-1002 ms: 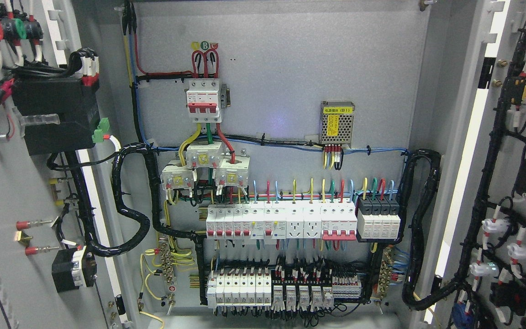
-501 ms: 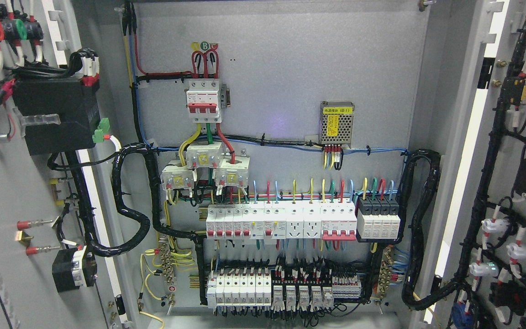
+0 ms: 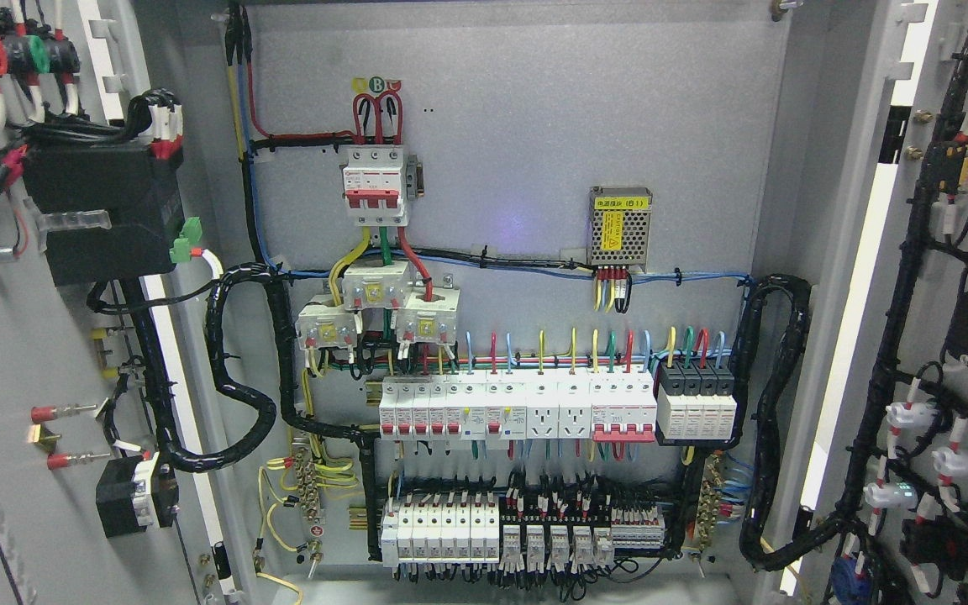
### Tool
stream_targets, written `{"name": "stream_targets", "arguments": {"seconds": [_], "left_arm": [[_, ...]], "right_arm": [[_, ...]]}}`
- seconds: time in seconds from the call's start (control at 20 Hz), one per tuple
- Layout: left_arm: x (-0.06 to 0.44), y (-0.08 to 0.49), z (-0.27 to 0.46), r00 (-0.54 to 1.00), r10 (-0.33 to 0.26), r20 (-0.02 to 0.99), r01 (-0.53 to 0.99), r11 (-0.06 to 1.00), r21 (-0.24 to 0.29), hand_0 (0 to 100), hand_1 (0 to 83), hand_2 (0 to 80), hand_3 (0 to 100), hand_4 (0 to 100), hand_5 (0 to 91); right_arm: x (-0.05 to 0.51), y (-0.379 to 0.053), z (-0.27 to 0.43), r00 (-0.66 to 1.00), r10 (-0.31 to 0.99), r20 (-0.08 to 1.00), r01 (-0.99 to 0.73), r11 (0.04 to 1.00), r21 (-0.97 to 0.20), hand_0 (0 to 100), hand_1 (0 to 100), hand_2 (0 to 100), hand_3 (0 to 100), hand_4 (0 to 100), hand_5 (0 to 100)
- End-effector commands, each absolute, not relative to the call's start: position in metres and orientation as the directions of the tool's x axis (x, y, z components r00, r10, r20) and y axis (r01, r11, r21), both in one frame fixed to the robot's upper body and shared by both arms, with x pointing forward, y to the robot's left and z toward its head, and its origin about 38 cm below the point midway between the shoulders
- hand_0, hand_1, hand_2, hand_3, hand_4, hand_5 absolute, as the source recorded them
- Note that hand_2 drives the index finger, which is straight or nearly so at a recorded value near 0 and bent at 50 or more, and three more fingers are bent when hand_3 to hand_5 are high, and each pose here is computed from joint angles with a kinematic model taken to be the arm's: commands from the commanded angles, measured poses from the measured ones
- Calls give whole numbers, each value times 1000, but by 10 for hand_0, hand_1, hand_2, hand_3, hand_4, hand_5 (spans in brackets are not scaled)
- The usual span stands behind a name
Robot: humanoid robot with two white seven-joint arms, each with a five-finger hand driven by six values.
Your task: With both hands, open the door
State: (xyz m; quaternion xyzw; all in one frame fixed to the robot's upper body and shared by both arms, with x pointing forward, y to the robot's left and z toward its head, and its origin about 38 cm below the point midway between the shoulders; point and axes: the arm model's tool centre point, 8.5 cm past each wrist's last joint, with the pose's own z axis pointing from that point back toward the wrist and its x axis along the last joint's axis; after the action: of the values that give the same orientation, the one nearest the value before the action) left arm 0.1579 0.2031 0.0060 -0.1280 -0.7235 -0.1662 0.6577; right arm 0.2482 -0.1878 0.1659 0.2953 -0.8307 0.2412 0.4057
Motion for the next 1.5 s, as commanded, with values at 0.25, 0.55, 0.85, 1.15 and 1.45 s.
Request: {"name": "stream_targets", "arguments": {"seconds": [0.25, 0.55, 0.85, 1.15, 1.45], "left_arm": [[195, 192, 88, -492, 43, 870, 388, 905, 174, 0, 0, 0, 0, 0, 0], [197, 186, 126, -662, 92, 744, 333, 925, 181, 0, 0, 0, 0, 0, 0], [196, 189, 151, -788, 103, 608, 271, 943, 192, 0, 0, 0, 0, 0, 0], [206, 187, 175, -866, 107, 489, 224, 956, 189, 0, 0, 0, 0, 0, 0], [206, 190, 193, -938, 100, 331, 170, 967, 191, 0, 0, 0, 0, 0, 0]], "right_arm": [[249, -247, 209, -653, -139, 745, -563, 747, -354, 382, 0, 0, 0, 0, 0], [251, -254, 215, -665, -131, 735, -542, 762, -355, 382, 0, 0, 0, 0, 0], [256, -270, 225, -654, -171, 737, -528, 801, -282, 382, 0, 0, 0, 0, 0], [259, -280, 229, -644, -189, 741, -521, 818, -244, 382, 0, 0, 0, 0, 0], [260, -288, 233, -647, -182, 741, -512, 824, -244, 382, 0, 0, 0, 0, 0]]}}
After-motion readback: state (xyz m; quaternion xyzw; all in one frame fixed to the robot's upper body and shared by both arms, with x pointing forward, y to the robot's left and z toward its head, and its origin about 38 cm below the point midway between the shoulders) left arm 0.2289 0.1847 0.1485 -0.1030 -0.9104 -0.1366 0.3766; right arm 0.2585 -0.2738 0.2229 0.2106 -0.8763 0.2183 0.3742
